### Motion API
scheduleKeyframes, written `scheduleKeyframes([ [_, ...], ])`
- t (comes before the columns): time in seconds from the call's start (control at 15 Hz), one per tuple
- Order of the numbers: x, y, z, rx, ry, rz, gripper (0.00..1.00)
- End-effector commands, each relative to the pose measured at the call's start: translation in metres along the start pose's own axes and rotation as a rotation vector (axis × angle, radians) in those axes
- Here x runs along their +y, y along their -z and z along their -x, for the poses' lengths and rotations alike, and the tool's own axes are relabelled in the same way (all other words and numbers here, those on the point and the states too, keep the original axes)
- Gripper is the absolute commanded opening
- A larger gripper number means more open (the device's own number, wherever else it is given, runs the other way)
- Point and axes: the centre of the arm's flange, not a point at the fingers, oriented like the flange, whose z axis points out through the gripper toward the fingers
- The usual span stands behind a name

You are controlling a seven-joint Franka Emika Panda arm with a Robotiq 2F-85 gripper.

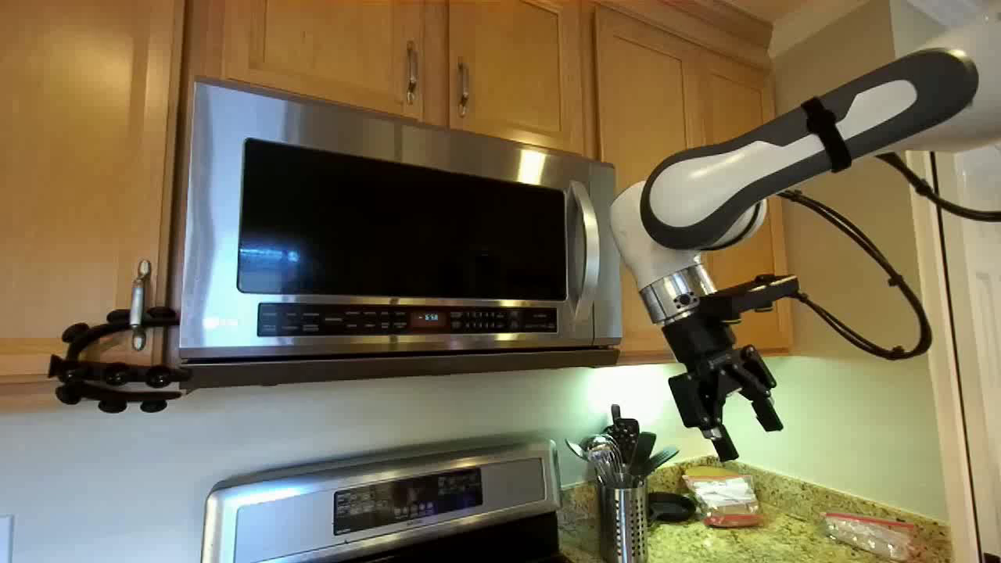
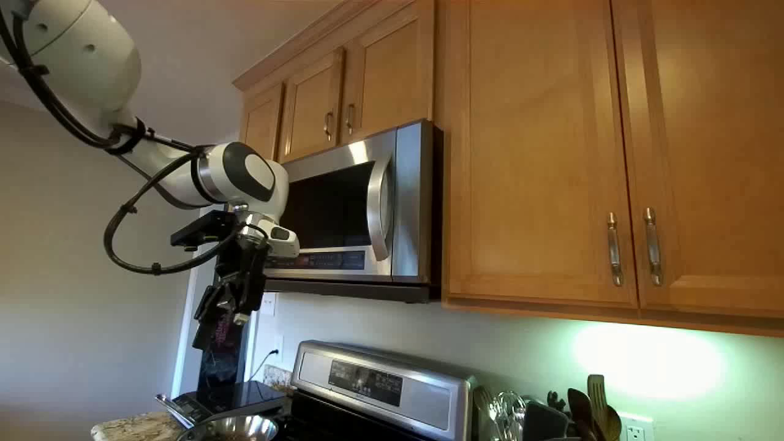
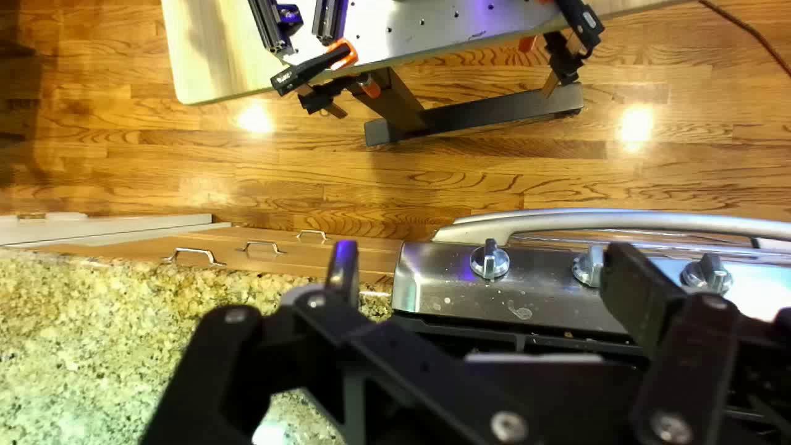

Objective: Open the microwave door

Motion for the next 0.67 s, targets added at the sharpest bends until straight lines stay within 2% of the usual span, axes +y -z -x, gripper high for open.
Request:
scheduleKeyframes([
  [0.0, 0.0, 0.0, 0.0, 0.0, 0.0, 0.0, 1.0],
  [0.4, 0.001, 0.0, -0.001, 0.008, -0.003, -0.001, 1.0],
  [0.53, 0.004, -0.001, -0.004, 0.048, -0.018, -0.002, 1.0],
  [0.6, 0.01, 0.001, -0.005, 0.096, -0.025, -0.002, 1.0],
])
